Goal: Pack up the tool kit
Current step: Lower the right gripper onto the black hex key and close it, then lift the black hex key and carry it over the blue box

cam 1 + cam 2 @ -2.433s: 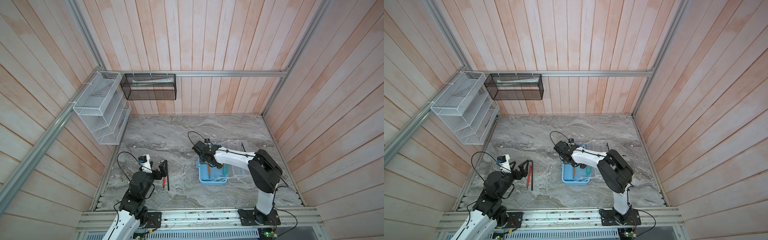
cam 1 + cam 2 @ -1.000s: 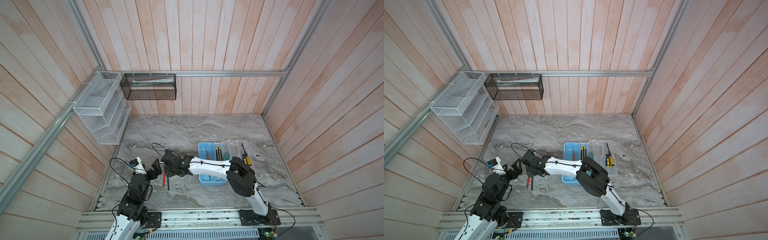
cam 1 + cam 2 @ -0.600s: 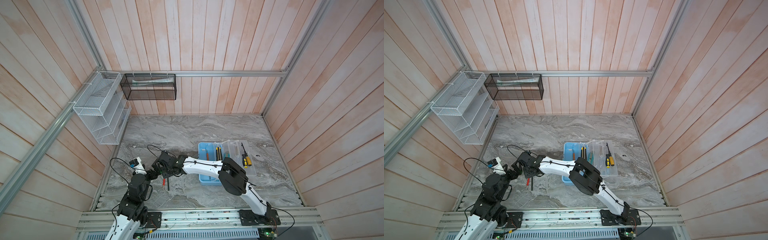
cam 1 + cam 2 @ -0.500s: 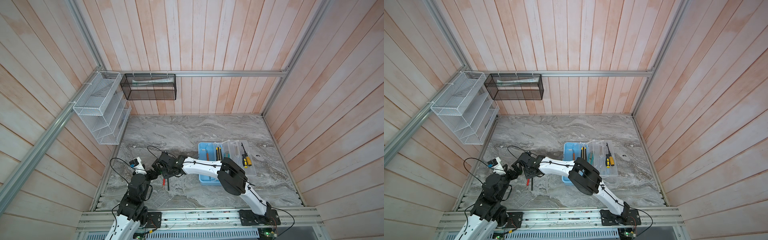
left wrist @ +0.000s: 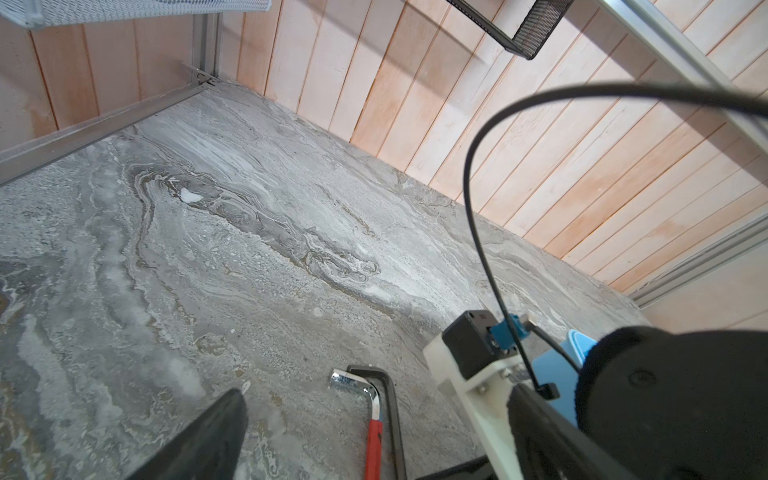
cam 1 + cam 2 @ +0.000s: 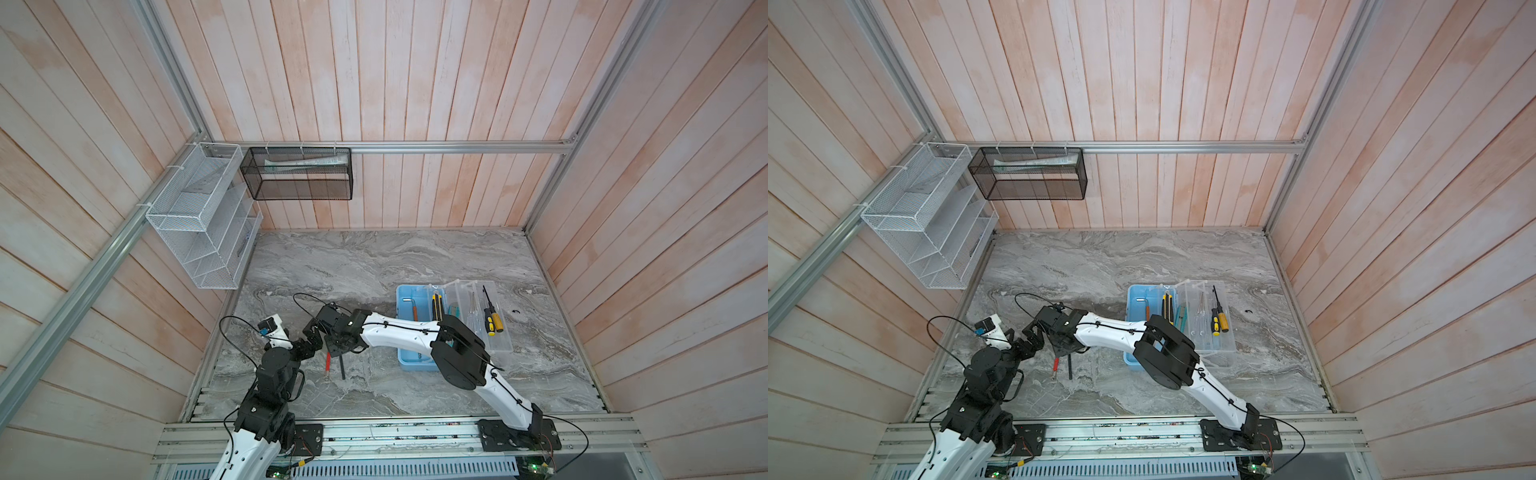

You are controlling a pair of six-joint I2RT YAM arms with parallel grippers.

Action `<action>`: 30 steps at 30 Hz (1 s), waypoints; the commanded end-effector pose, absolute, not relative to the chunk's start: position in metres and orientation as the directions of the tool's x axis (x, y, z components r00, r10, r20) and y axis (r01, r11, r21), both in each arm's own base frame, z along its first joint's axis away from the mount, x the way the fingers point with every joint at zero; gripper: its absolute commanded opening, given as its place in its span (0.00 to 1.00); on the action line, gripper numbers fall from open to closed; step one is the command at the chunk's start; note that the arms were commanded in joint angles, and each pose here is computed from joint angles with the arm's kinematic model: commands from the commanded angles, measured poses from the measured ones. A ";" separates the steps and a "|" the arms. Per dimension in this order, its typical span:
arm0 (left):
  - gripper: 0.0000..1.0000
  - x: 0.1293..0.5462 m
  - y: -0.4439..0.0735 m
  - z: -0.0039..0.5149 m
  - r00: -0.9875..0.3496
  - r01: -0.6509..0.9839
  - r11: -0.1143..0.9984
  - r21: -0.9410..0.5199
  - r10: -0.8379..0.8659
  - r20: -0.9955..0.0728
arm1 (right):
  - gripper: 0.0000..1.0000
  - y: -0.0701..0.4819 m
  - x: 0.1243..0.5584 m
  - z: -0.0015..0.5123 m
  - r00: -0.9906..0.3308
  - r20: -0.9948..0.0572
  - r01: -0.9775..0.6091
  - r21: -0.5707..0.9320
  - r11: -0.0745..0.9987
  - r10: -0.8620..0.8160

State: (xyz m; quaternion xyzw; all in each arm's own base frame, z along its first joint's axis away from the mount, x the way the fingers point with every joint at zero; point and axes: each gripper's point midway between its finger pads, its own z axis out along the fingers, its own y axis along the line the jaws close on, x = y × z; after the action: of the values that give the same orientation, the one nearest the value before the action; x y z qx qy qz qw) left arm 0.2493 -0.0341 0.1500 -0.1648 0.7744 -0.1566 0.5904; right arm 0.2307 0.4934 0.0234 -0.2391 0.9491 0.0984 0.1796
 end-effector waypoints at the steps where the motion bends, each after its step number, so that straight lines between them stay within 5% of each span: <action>1: 1.00 0.249 -0.037 0.152 -0.241 -0.047 0.898 -0.437 -0.435 -0.868 | 0.24 0.443 0.238 0.014 -0.822 -0.341 -0.454 -0.094 0.886 -0.457; 15: 1.00 0.250 -0.037 0.152 -0.241 -0.047 0.898 -0.437 -0.434 -0.868 | 0.25 0.462 0.243 -0.007 -0.809 -0.361 -0.498 -0.001 0.867 -0.464; 23: 1.00 0.250 -0.037 0.151 -0.242 -0.051 0.898 -0.436 -0.435 -0.867 | 0.03 0.448 0.252 -0.011 -0.828 -0.353 -0.467 0.007 0.884 -0.435; 30: 1.00 0.250 -0.037 0.152 -0.241 -0.051 0.898 -0.437 -0.436 -0.867 | 0.00 0.442 0.264 0.023 -0.822 -0.416 -0.439 0.029 0.898 -0.389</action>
State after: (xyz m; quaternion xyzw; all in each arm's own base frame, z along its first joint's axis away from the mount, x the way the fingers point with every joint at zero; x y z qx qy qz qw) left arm 0.2493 -0.0348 0.1502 -0.1640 0.7742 -0.1583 0.5905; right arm 0.2622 0.4643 0.0241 -0.2269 0.9462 0.0883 0.2134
